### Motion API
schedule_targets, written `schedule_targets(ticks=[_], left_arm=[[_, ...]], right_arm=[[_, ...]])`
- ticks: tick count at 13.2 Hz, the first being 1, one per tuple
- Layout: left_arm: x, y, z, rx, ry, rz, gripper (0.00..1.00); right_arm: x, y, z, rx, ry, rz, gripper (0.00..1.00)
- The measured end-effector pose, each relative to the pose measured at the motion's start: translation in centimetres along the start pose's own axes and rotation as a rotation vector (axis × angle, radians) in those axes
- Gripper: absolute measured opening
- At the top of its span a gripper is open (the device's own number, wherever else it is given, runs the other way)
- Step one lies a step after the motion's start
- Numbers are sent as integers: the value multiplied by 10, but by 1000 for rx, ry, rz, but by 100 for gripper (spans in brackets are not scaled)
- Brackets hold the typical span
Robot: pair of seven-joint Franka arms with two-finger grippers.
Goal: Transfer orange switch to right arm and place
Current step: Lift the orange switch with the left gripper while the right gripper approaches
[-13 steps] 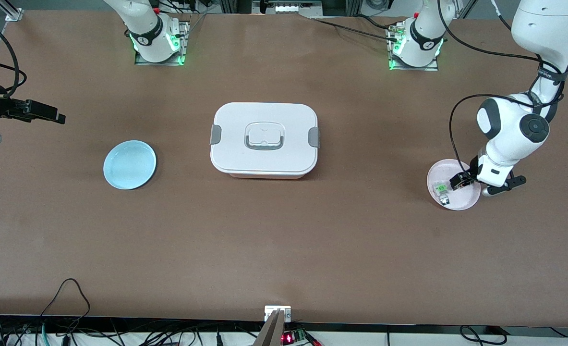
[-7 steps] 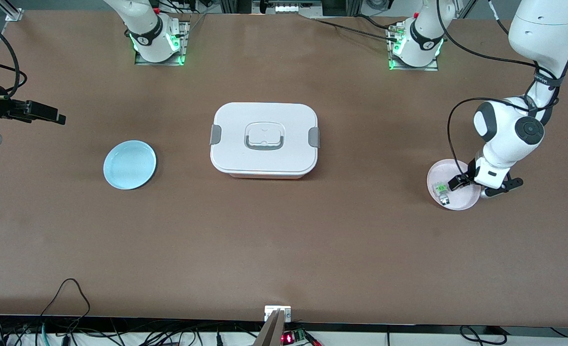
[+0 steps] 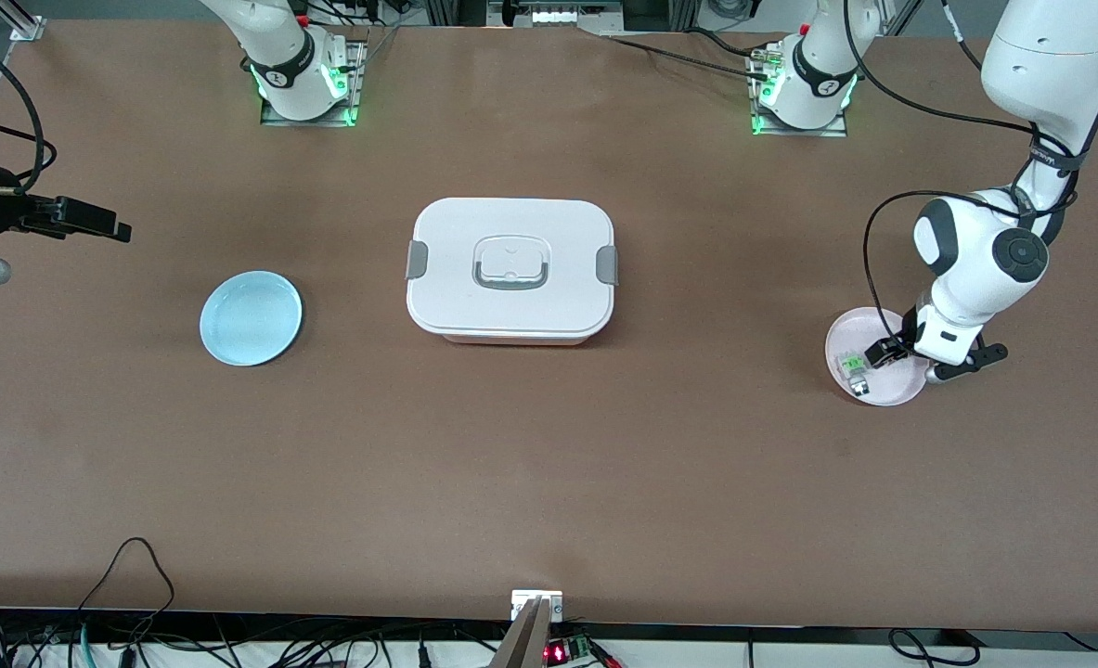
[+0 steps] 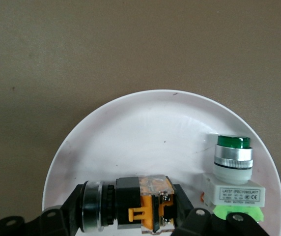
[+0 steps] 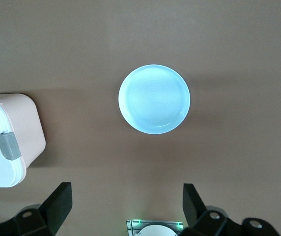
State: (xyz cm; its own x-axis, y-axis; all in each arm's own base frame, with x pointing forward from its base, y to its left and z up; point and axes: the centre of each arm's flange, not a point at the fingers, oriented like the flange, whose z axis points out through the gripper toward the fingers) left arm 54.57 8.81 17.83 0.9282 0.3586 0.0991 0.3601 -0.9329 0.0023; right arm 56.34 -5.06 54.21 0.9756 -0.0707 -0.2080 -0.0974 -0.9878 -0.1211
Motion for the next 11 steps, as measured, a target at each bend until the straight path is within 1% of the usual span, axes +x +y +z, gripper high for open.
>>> schedule_targets(ticks=[3, 4, 6, 9, 11], left_arm=[[3, 1, -2, 2, -9, 2, 74], [7, 3, -5, 5, -31, 4, 74], [22, 9, -21, 17, -96, 9, 74], [48, 18, -59, 31, -177, 23, 74], [59, 22, -78, 38, -223, 34, 74]], right_arm=[[0, -2, 0, 11, 0, -2, 100], [0, -2, 1, 11, -1, -3, 100], [0, -3, 1, 12, -1, -4, 100], [0, -8, 0, 44, 0, -8, 100], [-1, -10, -2, 59, 5, -12, 100]])
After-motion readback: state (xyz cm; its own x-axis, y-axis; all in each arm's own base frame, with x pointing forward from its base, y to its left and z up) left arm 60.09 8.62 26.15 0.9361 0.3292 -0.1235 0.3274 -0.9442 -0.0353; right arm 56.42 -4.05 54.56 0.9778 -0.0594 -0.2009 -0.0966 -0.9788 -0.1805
